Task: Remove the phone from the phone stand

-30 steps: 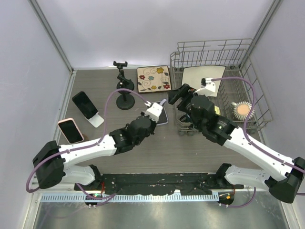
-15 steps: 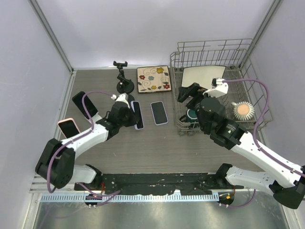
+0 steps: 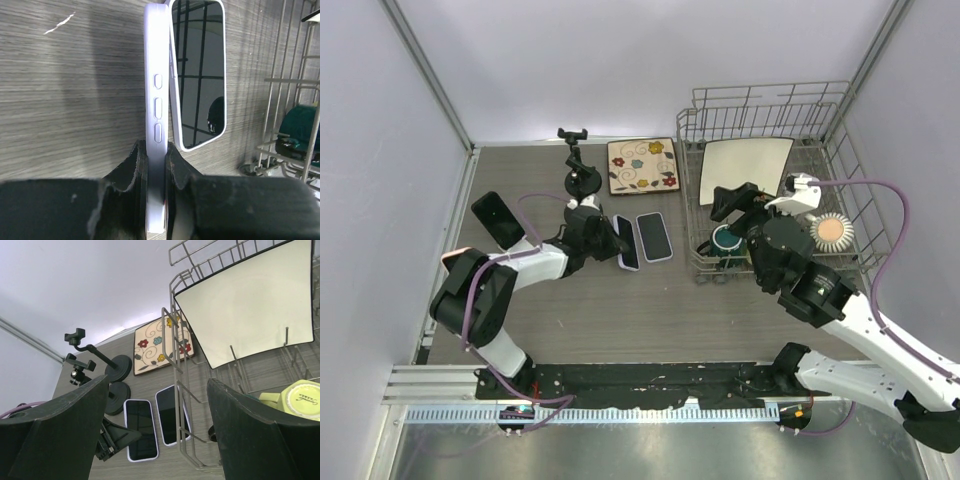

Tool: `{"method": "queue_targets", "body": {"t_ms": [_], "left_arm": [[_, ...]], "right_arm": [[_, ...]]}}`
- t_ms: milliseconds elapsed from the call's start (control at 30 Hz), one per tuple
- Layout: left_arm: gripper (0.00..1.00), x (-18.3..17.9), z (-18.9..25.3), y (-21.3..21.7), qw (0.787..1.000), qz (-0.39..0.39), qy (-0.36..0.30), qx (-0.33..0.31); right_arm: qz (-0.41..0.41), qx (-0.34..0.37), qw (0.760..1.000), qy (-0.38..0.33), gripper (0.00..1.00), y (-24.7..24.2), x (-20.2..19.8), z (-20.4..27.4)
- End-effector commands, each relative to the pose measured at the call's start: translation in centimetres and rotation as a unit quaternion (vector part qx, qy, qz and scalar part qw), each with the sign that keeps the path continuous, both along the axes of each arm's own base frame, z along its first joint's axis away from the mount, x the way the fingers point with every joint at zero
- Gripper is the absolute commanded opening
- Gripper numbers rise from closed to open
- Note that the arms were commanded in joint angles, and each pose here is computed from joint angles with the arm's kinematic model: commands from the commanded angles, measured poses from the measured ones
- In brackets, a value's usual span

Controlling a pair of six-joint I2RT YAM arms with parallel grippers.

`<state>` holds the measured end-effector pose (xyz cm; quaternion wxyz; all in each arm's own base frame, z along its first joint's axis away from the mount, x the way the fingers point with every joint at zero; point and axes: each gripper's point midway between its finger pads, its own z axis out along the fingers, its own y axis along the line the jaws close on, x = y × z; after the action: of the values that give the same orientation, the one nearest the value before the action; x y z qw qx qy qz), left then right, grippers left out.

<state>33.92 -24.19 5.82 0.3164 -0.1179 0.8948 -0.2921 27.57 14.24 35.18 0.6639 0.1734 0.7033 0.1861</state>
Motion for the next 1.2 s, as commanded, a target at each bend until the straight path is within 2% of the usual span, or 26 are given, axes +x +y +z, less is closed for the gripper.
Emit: {"method": "queue_targets", "body": {"t_ms": [0,100,167,300,367,467,700,900,1067,1167], "left_arm": [[0.0,2.3,2.1,-2.2,0.998,0.013,-0.023,-0.064],[0.01,2.4,1.3,-2.0,0.997,0.03,-0.014,-0.07],[0.05,2.3,0.9,-1.9,0.996,0.042,-0.004,-0.074],[0.2,2.0,0.0,-2.3,0.996,0.037,0.016,-0.08],[0.23,1.8,0.0,-2.5,0.996,0.029,0.019,-0.083],[0.33,1.7,-0.3,-2.3,0.997,0.028,0.021,-0.073],[0.68,1.3,-0.5,-1.1,0.999,0.029,0.023,-0.03],[0.87,0.4,-0.9,-0.5,0.999,0.016,0.029,-0.009],[0.99,0.1,-1.1,0.0,0.999,0.006,0.039,0.019],[1.0,0.0,-0.9,1.4,0.998,0.017,0.034,0.055]], "right_arm": [[-0.031,-0.005,0.999,-0.012,0.84,-1.8,-0.3,0.6],[-0.033,-0.008,0.999,-0.011,0.84,-2.1,-0.4,0.4],[-0.034,-0.009,0.999,-0.009,0.84,-2.1,-0.4,0.2],[-0.033,-0.009,0.999,-0.007,0.84,-2.1,-0.4,-0.1],[-0.032,-0.009,0.999,-0.006,0.84,-2.0,-0.3,-0.1],[-0.029,-0.012,1.0,-0.004,0.84,-1.8,-0.2,-0.2],[-0.021,-0.014,1.0,-0.002,0.84,-1.3,-0.1,-0.3],[-0.014,-0.02,1.0,0.004,0.84,-0.7,0.3,-0.7],[-0.009,-0.026,1.0,0.006,0.84,-0.4,0.5,-0.6],[-0.01,-0.029,1.0,0.006,0.84,-0.4,0.5,-0.6]]}}
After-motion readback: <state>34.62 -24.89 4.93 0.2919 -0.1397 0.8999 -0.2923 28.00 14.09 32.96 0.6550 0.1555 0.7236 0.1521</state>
